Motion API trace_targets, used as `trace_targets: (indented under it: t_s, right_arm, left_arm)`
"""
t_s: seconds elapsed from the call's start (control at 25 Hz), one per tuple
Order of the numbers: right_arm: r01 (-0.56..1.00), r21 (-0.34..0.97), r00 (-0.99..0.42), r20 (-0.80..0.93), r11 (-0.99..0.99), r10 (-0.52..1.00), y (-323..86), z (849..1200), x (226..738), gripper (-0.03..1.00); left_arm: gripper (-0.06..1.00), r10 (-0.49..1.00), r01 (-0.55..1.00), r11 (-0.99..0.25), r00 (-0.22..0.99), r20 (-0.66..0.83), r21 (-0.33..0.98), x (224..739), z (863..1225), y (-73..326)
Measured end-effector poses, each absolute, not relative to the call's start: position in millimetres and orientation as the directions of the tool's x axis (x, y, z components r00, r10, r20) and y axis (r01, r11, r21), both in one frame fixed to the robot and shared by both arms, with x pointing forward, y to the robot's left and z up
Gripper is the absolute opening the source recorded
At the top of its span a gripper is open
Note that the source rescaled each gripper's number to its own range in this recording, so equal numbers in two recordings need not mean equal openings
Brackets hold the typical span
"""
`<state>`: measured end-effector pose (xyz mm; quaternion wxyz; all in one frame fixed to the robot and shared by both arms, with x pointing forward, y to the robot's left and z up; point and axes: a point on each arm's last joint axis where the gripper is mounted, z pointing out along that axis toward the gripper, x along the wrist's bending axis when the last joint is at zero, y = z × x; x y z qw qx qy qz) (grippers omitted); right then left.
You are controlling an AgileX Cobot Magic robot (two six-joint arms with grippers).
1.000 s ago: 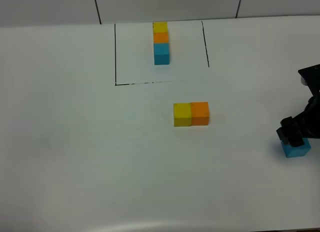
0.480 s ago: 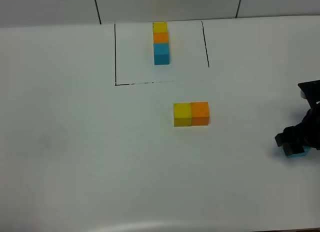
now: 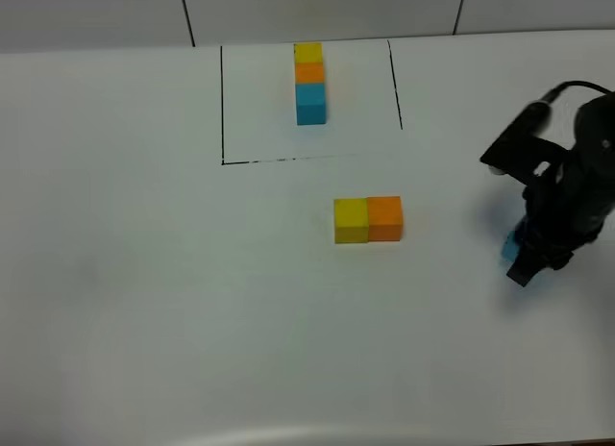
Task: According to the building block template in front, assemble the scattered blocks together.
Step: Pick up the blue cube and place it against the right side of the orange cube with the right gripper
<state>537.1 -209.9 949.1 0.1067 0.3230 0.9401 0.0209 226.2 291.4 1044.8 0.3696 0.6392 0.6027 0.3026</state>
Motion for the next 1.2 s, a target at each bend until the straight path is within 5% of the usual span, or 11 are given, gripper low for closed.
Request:
trace_targets:
  t_s: [0.36, 1.2]
  right_arm:
    - [0.188, 0.088, -0.953, -0.226, 0.978, 0.203, -170, 973, 552, 0.02]
    - [0.023, 0.028, -0.985, -0.172, 0.999, 0.028, -136, 932, 600, 0.02]
  left_arm:
    - [0.67, 0.994, 0.547, 0.001, 0.090, -0.060, 0.837, 226, 1045, 291]
    - [0.67, 0.994, 0.547, 0.001, 0.090, -0.060, 0.837, 226, 1045, 291]
